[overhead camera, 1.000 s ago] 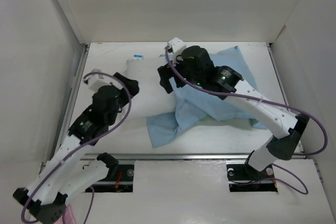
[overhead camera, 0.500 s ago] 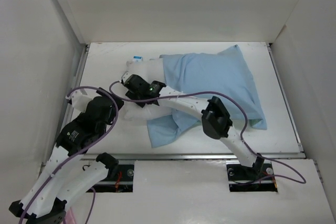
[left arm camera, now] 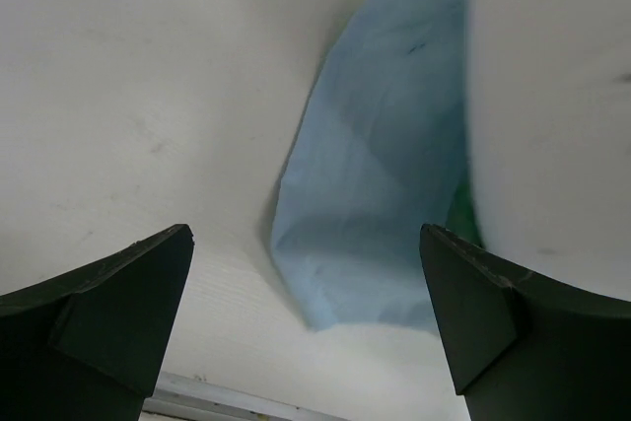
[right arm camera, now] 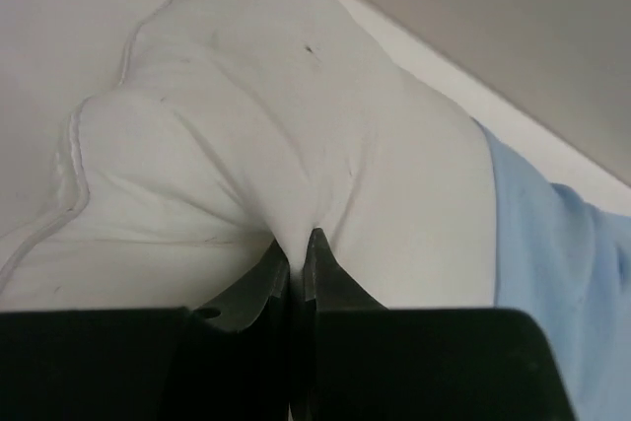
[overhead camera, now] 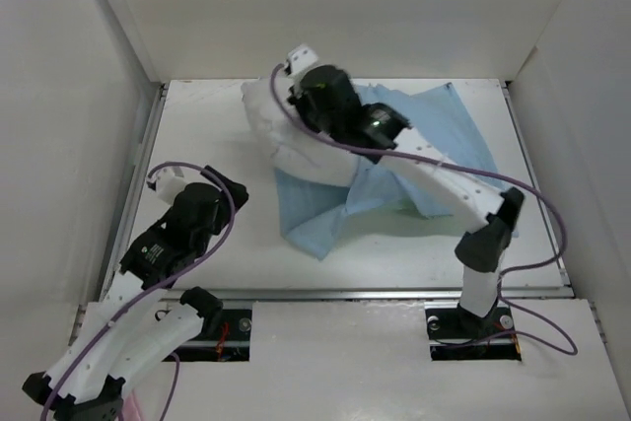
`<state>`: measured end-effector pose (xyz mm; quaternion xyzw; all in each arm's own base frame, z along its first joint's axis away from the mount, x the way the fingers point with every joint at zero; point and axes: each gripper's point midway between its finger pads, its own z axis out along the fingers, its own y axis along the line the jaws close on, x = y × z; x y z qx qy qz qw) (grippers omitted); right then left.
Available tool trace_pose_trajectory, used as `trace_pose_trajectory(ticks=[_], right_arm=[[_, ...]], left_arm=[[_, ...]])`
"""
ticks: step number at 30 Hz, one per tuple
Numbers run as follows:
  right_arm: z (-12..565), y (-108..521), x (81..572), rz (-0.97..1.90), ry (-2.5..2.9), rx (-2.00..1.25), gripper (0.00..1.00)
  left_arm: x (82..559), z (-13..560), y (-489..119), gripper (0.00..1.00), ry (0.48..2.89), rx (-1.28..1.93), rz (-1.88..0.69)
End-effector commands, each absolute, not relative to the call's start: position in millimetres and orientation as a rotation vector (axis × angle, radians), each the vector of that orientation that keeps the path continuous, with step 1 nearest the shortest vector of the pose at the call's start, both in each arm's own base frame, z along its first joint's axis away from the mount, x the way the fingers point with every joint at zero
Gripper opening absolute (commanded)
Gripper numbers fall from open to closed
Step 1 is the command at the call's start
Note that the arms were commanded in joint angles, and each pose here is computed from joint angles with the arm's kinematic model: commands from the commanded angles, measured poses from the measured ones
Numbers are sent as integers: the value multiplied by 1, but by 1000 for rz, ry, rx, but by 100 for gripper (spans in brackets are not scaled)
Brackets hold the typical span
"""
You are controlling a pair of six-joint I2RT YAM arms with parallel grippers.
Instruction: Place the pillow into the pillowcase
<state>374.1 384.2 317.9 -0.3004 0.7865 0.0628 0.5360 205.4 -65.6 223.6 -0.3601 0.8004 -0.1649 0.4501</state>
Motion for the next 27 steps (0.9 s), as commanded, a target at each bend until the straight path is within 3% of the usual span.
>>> trace_pose_trajectory(ticks=[1,13,17,23,27], right_arm=[[450,341,365,296,1639,-512,0],[522,291,355,345,1512,-467,0],[524,278,355,332,1513,-452,0],[500,289,360,342,1554,-488,0],[505,294,355,392,1536,-487,0]], left_arm=[[233,224,-105,100,2002,-731,-534],[318,151,-176,100,2182,-566,-676],[344,180,-211,100,2097,-430,-967],[344,204,-227,100,2013,-352,-1117],[340,171,-260,100,2130,-283,-1183]])
